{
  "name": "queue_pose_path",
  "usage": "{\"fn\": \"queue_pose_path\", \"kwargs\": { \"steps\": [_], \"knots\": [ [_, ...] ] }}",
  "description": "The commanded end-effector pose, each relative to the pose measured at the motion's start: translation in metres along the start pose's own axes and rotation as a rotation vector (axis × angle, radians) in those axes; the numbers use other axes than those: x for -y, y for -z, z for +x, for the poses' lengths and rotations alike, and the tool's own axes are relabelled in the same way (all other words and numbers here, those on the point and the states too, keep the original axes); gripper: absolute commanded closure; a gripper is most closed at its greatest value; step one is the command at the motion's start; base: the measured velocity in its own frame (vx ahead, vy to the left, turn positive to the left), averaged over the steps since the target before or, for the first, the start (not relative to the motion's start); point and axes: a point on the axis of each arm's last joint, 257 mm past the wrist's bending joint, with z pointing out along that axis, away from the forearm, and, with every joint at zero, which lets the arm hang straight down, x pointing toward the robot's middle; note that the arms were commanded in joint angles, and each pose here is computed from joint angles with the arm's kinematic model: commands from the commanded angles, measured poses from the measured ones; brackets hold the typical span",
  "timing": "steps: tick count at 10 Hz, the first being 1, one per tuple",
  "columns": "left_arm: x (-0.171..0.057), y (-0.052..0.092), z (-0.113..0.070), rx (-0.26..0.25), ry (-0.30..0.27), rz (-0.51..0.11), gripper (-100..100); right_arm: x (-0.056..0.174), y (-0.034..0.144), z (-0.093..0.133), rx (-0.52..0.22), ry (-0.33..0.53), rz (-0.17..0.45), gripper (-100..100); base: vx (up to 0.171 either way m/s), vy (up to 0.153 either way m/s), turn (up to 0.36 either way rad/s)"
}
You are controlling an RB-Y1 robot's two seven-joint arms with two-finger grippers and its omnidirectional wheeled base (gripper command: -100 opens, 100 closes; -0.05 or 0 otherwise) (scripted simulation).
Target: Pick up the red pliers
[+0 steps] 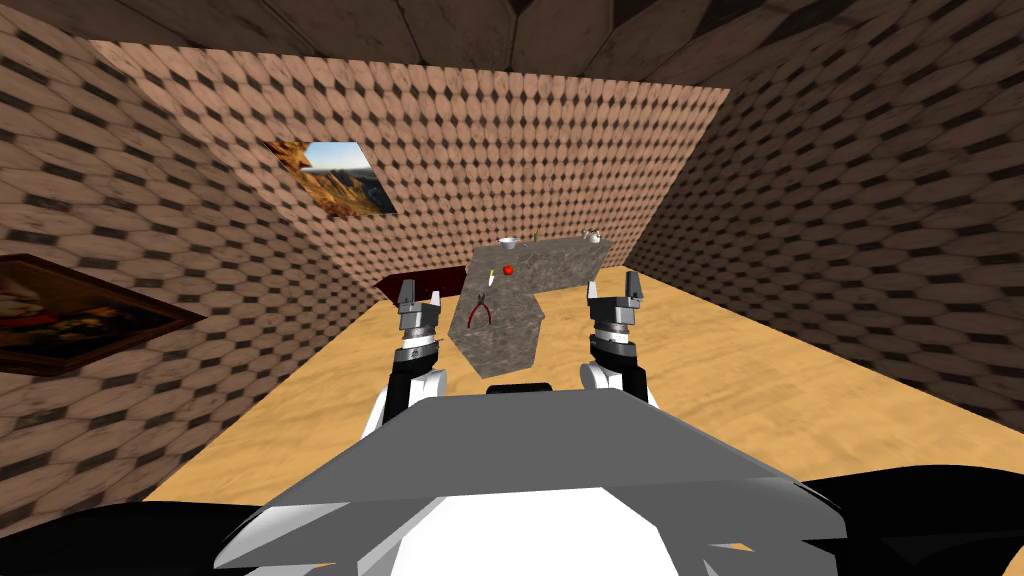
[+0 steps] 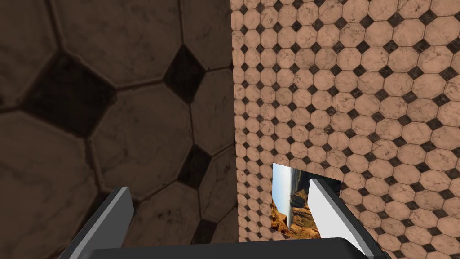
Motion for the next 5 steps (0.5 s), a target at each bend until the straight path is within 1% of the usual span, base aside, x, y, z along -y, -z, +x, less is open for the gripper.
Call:
{"fn": "queue_pose_path", "kwargs": {
  "steps": [1, 3, 5],
  "knots": [
    [-0.007, -0.003, 0.001, -0.022, -0.008, -0.015, -100, 0.000, 0.000, 0.000, 0.000, 0.000, 0.000, 0, 0.000, -0.014, 0.001],
    [-0.023, -0.010, -0.001, -0.050, -0.018, -0.047, -100, 0.000, 0.000, 0.000, 0.000, 0.000, 0.000, 0, 0.001, -0.037, 0.004],
    [-0.046, -0.021, -0.008, -0.069, -0.026, -0.094, -100, 0.000, 0.000, 0.000, 0.000, 0.000, 0.000, 0, 0.004, -0.063, 0.010]
  ]
}}
